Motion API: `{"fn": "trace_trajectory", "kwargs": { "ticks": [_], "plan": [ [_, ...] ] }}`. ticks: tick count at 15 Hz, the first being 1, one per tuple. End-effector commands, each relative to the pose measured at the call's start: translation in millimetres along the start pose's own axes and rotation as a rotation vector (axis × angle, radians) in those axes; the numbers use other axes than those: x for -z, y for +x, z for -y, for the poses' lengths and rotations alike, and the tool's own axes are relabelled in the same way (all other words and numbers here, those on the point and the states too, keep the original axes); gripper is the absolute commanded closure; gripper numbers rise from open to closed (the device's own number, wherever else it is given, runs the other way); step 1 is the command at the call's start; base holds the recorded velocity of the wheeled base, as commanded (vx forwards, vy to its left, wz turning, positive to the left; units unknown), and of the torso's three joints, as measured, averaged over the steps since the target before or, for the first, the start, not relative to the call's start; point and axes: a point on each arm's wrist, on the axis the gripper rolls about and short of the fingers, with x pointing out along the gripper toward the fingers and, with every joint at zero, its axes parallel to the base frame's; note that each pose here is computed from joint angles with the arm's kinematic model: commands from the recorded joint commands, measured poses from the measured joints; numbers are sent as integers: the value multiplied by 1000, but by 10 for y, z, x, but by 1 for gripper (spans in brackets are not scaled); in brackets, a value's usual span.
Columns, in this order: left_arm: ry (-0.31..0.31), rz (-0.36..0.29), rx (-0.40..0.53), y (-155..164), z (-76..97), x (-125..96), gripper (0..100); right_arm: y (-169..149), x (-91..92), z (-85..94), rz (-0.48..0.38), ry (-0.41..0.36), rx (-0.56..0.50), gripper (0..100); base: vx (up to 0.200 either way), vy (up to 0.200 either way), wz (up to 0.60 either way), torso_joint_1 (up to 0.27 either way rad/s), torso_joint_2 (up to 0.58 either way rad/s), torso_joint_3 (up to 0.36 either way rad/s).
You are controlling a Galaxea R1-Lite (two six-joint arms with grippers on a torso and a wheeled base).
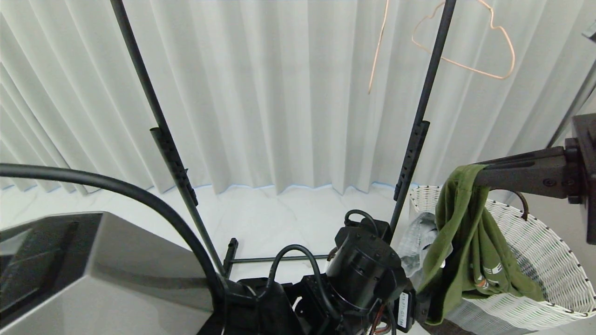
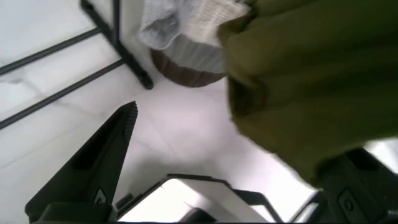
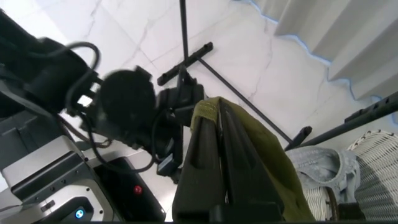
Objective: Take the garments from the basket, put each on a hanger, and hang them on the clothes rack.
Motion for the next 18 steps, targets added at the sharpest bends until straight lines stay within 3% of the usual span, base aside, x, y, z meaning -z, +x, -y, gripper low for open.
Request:
{"fn": "trace_trajectory", "kwargs": {
  "ticks": [1,4,5,7,9,11,12,15,18],
  "plan": [
    [4,-33,-23,105,-43,105,0,-48,-1,-3,11,-1,0,100,0,0,0,0,0,0],
    [8,-46,-52,74,-71,166,0,-61,5,-4,12,-2,2,100,0,0,0,0,0,0],
    [9,-49,-65,57,-83,185,100,-59,8,-4,11,-1,2,100,0,0,0,0,0,0],
    [18,-22,-125,-49,-73,195,100,-41,33,-2,1,-2,13,100,0,0,0,0,0,0],
    [13,109,-148,-341,22,10,100,-34,53,11,-8,-2,53,100,0,0,0,0,0,0],
    [-15,235,-99,-885,68,-323,100,-22,58,15,-9,-9,66,100,0,0,0,0,0,0],
    [-23,257,-95,-1212,50,-448,100,-20,46,16,5,-11,69,100,0,0,0,0,0,0],
    [-19,247,-37,-2232,13,-601,100,-17,22,23,29,-48,96,100,0,0,0,0,0,0],
    [29,197,-43,-2770,-63,-569,100,-33,116,18,4,-70,122,100,0,0,0,0,0,0]
  ]
}}
